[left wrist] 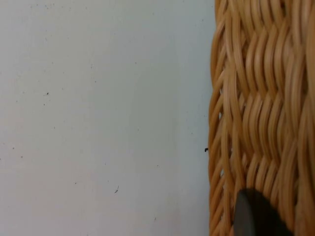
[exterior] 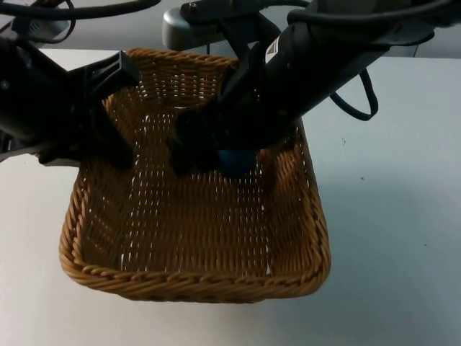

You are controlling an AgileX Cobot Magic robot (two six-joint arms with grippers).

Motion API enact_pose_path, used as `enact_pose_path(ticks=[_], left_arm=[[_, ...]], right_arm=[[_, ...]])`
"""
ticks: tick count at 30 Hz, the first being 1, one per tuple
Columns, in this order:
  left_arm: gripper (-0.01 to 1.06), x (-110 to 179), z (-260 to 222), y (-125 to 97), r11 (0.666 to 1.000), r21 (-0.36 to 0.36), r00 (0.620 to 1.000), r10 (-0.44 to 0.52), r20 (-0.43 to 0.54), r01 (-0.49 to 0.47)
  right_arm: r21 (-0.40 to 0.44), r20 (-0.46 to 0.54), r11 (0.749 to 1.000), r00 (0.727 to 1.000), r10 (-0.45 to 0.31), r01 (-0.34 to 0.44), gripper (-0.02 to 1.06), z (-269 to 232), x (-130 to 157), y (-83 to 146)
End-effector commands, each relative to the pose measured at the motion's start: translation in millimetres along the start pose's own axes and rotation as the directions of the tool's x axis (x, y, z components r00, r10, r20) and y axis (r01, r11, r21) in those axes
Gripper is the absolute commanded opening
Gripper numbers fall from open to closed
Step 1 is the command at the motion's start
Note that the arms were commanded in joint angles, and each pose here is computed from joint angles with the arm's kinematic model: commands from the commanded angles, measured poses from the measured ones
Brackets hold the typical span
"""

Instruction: Pick up the basket with the left hand and place the ball into the basket with the right hand.

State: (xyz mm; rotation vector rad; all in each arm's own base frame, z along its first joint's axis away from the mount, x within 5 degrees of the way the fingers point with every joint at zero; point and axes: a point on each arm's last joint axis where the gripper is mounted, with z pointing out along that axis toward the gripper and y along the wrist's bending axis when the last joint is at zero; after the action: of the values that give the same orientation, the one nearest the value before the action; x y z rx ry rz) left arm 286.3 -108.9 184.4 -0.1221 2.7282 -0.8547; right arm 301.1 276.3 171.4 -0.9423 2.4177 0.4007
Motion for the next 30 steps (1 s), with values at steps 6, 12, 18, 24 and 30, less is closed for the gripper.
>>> enact_pose_path(ticks=[6,12,18,24,30], left_arm=[[0.00,0.2,-3.0,-3.3,1.000,0.019,1.000,-0.013,0.008,0.013],[0.00,0.2,-3.0,-3.3,1.000,0.019,1.000,-0.013,0.008,0.013],[0.00,0.2,-3.0,-3.3,1.000,0.019,1.000,-0.013,0.008,0.013],[0.00,0.2,-3.0,-3.3,1.000,0.019,1.000,-0.013,0.008,0.013],[0.00,-0.2,-3.0,-3.2,1.000,0.018,1.000,-0.013,0.012,0.013]], right_arm=[[-0.003,0.009,1.000,1.000,-0.015,0.015,0.76,-10.7,-4.7,0.6],[0.014,0.046,0.999,0.998,-0.051,0.050,0.76,-26.1,-11.4,0.8],[0.033,0.092,0.996,0.992,-0.087,0.085,0.76,-51.3,-19.6,2.2],[0.040,0.113,0.993,0.987,-0.112,0.108,0.76,-78.4,-23.9,4.6],[0.054,0.128,0.990,0.983,-0.135,0.129,0.76,-115.7,-25.5,7.5]])
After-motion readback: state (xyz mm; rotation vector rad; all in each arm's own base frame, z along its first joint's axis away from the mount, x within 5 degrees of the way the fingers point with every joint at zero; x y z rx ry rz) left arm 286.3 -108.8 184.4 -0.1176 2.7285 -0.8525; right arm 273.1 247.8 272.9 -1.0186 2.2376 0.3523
